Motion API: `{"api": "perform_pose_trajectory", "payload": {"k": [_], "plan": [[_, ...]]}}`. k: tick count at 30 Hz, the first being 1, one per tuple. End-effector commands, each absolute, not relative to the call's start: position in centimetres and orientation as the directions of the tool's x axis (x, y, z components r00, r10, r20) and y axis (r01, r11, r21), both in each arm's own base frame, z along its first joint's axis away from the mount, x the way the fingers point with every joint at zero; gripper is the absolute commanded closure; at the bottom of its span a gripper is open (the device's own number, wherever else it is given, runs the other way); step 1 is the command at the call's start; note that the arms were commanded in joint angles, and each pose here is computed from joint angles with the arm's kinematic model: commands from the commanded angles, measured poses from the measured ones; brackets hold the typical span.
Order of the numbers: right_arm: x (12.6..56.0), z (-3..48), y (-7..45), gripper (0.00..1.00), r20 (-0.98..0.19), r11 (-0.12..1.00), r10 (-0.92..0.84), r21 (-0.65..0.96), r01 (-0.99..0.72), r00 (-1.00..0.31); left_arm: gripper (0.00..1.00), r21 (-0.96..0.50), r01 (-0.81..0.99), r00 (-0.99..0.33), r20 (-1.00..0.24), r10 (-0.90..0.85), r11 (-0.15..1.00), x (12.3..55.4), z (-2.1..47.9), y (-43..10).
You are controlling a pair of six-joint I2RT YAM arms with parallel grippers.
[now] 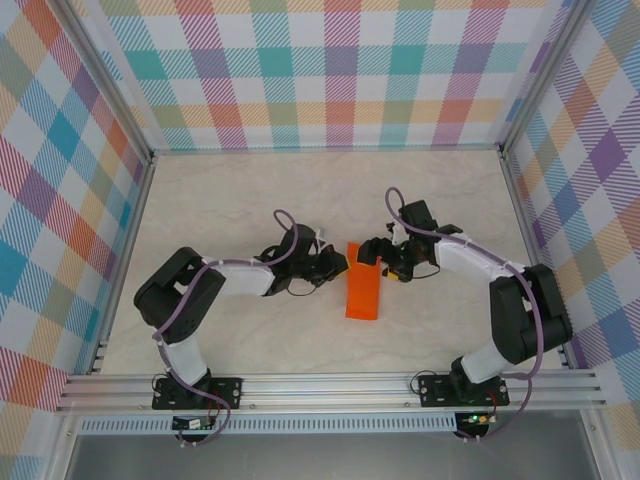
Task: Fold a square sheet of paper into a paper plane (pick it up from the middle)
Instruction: First fold in half a square sheet of paper at the center of the table.
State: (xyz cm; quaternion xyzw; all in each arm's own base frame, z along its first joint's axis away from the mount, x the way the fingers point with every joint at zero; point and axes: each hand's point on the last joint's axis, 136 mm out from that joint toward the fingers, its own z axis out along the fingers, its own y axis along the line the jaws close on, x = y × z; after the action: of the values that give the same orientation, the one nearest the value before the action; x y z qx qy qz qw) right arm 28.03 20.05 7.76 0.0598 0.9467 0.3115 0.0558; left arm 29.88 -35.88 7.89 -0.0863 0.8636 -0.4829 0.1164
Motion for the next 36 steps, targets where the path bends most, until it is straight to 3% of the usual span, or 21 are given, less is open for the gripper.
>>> {"api": "perform_pose_trajectory", "payload": {"k": [1,9,17,26,31,36], "plan": [[27.0,7.2,19.2,0.14,-0.042,0.836,0.109,0.544,0.069,-0.993,1.0,-0.831,-0.005,-0.959,-0.154,-0.237,0.556,30.1,7.3,-37.2],[26.6,4.7,18.2,0.21,0.006,0.869,0.139,0.478,0.125,-0.99,1.0,-0.769,-0.015,-0.968,-0.149,-0.201,0.639,30.3,5.0,-37.3],[26.9,4.4,18.5,0.24,0.021,0.864,0.145,0.485,0.137,-0.989,1.0,-0.771,-0.005,-0.97,-0.149,-0.19,0.636,30.0,5.3,-37.2],[27.8,7.6,16.4,0.28,-0.104,0.876,0.265,0.44,0.195,-0.959,1.0,-0.699,0.032,-0.967,-0.204,-0.156,0.714,29.6,8.0,-33.3],[27.1,6.3,15.0,0.42,-0.087,0.907,0.282,0.349,0.236,-0.955,1.0,-0.7,0.028,-0.97,-0.191,-0.149,0.714,29.2,9.2,-31.5],[26.6,5.0,15.6,0.6,-0.049,0.929,0.252,0.292,0.228,-0.966,1.0,-0.794,0.04,-0.972,-0.172,-0.16,0.607,29.5,11.9,-33.6]]}}
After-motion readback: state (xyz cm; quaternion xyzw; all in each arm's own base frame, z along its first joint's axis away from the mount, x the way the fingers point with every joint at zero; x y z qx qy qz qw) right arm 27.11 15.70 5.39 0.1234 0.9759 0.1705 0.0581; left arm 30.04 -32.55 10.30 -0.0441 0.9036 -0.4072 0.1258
